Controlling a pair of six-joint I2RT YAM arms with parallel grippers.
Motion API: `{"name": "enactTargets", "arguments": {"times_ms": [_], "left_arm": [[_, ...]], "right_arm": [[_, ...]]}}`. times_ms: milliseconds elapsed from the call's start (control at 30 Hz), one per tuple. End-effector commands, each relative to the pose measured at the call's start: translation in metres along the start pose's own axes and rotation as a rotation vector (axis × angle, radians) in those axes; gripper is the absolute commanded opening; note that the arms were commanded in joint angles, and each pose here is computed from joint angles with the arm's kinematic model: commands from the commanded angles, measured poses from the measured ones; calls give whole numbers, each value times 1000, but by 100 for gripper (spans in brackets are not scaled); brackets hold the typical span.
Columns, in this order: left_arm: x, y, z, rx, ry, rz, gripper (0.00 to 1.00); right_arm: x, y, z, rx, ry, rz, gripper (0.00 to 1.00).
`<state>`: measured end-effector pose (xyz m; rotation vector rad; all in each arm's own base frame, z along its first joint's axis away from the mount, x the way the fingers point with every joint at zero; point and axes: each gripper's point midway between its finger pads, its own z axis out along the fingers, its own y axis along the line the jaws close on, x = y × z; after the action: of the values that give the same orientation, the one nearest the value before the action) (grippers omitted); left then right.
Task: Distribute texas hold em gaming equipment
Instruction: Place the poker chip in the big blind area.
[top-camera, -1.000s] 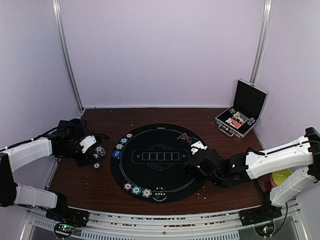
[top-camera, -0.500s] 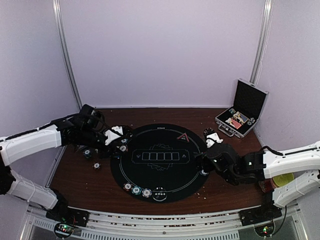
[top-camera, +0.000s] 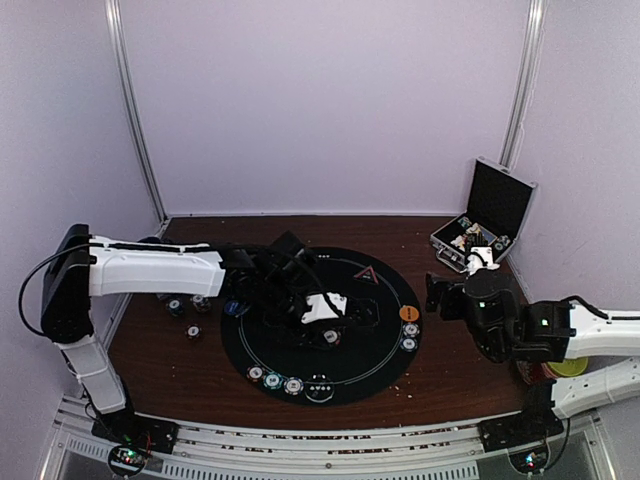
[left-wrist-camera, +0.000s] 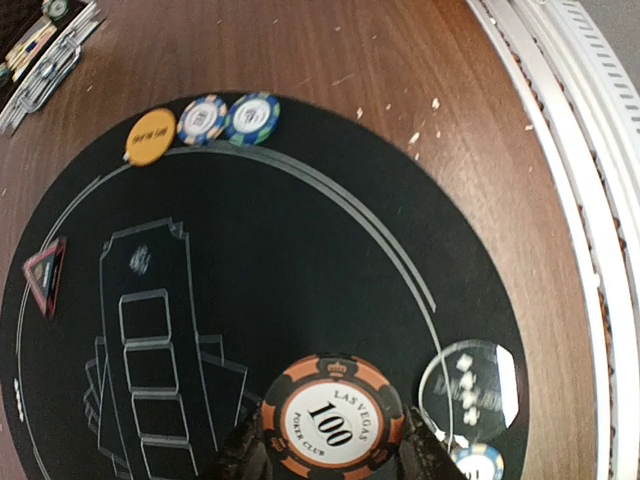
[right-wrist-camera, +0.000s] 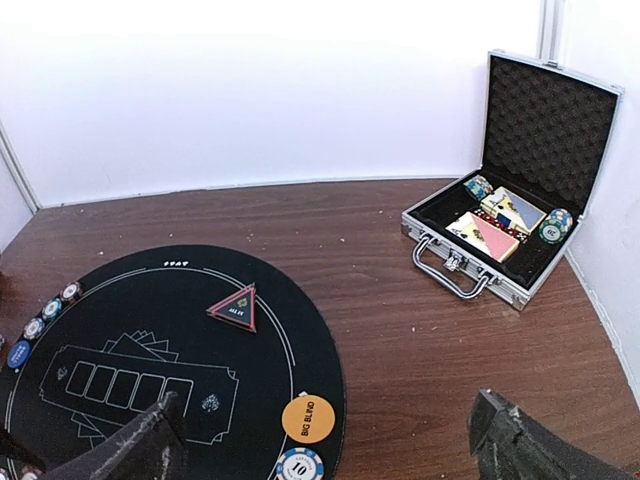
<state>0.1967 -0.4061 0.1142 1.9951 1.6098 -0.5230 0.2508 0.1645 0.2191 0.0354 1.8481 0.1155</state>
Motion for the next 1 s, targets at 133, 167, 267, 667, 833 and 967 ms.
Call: {"name": "enactTargets", "arguments": {"times_ms": [133, 167, 267, 667, 833, 967], "left_arm": [[-61, -2, 28, -8, -108, 71, 27], [-64, -4, 33, -2, -107, 68, 27], [-71, -3, 49, 18, -110, 32, 27], [-76, 17, 107, -22, -49, -102, 26], [-75, 17, 125, -41, -7, -125, 26], [-81, 16, 132, -43, -3, -134, 26]], "right_arm": [[-11, -38, -12, 113, -52, 59, 100], [-13, -41, -13, 118, -60, 68, 100], [-20, -49, -18, 132, -83, 89, 100], [-24, -63, -22, 193, -104, 103, 100], [-29, -71, -28, 199, -122, 138, 100], [-31, -72, -31, 176, -130, 161, 100]]}}
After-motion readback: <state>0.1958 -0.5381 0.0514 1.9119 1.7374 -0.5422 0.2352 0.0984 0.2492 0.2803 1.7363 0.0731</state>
